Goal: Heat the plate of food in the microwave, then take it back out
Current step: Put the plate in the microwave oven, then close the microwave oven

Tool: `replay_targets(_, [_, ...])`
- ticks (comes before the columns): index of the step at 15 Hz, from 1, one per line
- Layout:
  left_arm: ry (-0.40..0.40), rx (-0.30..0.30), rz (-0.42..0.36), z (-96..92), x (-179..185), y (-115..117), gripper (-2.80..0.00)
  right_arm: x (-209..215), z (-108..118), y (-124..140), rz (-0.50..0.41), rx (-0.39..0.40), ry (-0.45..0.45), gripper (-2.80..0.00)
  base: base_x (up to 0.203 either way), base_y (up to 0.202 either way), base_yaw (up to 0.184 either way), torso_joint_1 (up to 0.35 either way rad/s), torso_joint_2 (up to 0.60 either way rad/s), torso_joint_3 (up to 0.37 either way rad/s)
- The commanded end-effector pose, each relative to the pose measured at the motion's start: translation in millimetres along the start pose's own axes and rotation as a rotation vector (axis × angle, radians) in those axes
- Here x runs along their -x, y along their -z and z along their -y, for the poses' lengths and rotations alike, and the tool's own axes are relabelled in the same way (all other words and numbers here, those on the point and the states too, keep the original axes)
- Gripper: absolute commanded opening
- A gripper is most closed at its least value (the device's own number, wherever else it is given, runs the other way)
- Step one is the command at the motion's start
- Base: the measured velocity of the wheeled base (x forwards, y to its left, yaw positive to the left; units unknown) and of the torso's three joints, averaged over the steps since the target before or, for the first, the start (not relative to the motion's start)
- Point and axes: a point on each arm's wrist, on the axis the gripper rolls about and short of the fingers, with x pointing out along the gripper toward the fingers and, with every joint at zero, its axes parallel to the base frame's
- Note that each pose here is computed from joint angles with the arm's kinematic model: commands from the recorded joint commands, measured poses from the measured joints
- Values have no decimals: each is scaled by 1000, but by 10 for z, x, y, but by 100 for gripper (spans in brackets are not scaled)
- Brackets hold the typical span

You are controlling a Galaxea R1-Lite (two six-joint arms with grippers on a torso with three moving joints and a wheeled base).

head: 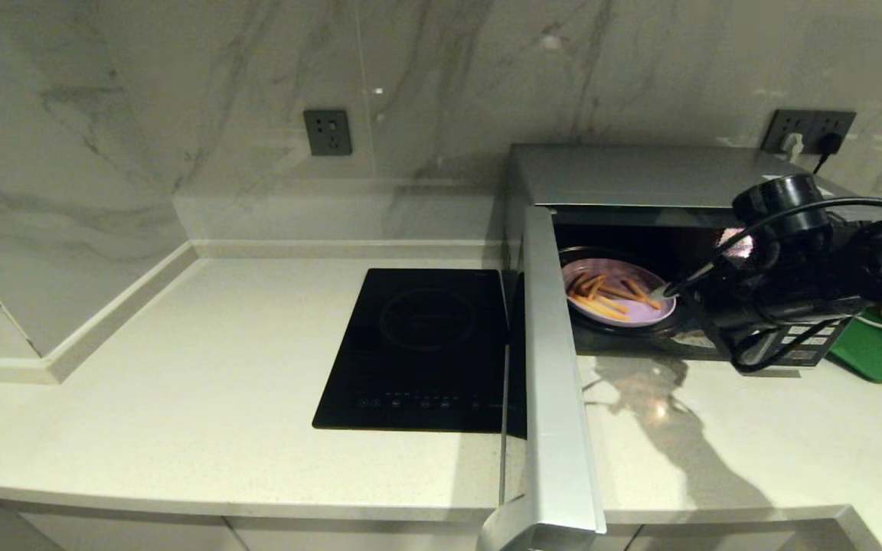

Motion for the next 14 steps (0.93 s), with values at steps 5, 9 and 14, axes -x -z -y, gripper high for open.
replay_targets(5, [-1, 1, 0, 0, 0, 0, -280, 1198, 158, 389, -53, 186, -84, -280, 0, 0, 0, 0, 0, 0])
replay_targets(9, [-1, 1, 0, 0, 0, 0, -280, 1713, -6, 533, -135, 438, -96, -280, 0, 0, 0, 0, 0, 0])
replay_targets(14, [-1, 1, 0, 0, 0, 0, -280, 2025, -653, 793, -243, 638, -202, -280, 0, 0, 0, 0, 0, 0])
